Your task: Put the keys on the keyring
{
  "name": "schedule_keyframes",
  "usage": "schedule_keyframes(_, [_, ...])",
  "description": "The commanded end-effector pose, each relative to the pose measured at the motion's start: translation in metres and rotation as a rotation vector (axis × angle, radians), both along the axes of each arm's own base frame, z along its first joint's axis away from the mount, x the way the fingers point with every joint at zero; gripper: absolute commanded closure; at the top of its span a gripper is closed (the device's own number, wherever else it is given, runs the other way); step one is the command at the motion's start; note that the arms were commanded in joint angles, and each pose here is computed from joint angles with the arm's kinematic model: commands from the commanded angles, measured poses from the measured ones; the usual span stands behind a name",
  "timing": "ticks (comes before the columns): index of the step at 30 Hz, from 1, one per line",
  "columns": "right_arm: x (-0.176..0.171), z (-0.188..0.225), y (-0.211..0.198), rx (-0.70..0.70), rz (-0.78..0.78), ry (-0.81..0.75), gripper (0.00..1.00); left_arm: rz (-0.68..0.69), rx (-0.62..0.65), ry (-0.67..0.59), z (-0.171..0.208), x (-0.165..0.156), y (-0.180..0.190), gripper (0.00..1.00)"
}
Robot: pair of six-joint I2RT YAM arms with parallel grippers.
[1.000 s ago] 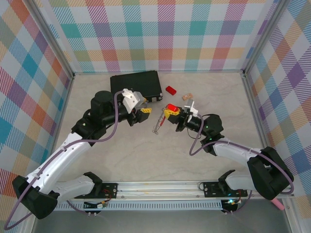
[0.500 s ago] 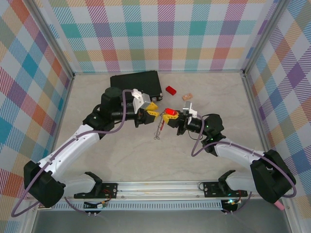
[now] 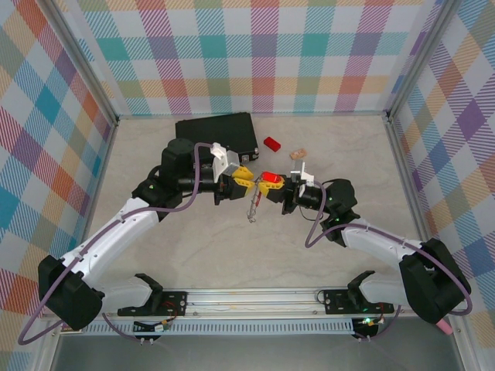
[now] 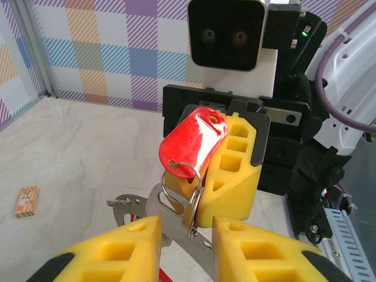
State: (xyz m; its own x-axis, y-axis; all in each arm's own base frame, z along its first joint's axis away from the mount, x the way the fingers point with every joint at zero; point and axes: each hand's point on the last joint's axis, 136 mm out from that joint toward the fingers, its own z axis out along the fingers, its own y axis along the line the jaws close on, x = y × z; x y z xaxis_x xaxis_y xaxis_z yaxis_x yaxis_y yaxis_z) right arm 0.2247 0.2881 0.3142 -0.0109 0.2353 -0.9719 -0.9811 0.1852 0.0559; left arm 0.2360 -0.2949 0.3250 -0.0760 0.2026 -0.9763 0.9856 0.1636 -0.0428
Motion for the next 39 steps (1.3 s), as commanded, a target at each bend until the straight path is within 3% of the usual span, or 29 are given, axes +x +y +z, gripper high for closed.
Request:
schedule_keyframes(1, [-0.004, 0.02, -0.001, 0.029, 0.025, -0.038, 1.0, -0.036, -0.043, -0.018, 0.017, -0.001, -0.002, 0.73])
schedule_keyframes(7, [-0.004, 0.019, 0.0, 0.026, 0.034, -0.032, 1.0, -0.056, -0.052, -0.003, 0.018, -0.003, -0.005, 0.75])
schedule_keyframes(15, [-0.004, 0.017, 0.002, 0.025, 0.046, -0.025, 1.0, -0.058, -0.052, -0.005, 0.018, -0.004, -0.006, 0.88])
schedule_keyframes(18, [-0.004, 0.016, 0.002, 0.024, 0.047, -0.019, 1.0, -0.063, -0.051, -0.002, 0.018, -0.005, -0.008, 0.98])
schedule_keyframes(26, [-0.001, 0.012, 0.0, 0.02, 0.019, -0.01, 1.0, -0.059, -0.051, -0.013, 0.02, -0.006, -0.007, 1.0])
schedule_keyframes(28, [0.001, 0.01, 0.0, 0.016, 0.005, 0.003, 0.89, -0.054, -0.052, -0.02, 0.021, -0.006, -0.006, 1.0])
schedule_keyframes(31, [0.007, 0.006, -0.005, 0.007, -0.049, 0.019, 0.88, -0.039, -0.038, -0.024, 0.019, -0.004, -0.005, 1.0])
schedule_keyframes(33, [0.012, 0.001, -0.009, -0.009, -0.1, 0.045, 0.79, -0.032, -0.031, -0.028, 0.018, -0.003, -0.004, 1.0])
schedule_keyframes(39, [0.013, -0.013, -0.026, -0.041, -0.212, 0.087, 0.76, -0.017, 0.003, -0.024, 0.012, 0.002, -0.004, 1.0])
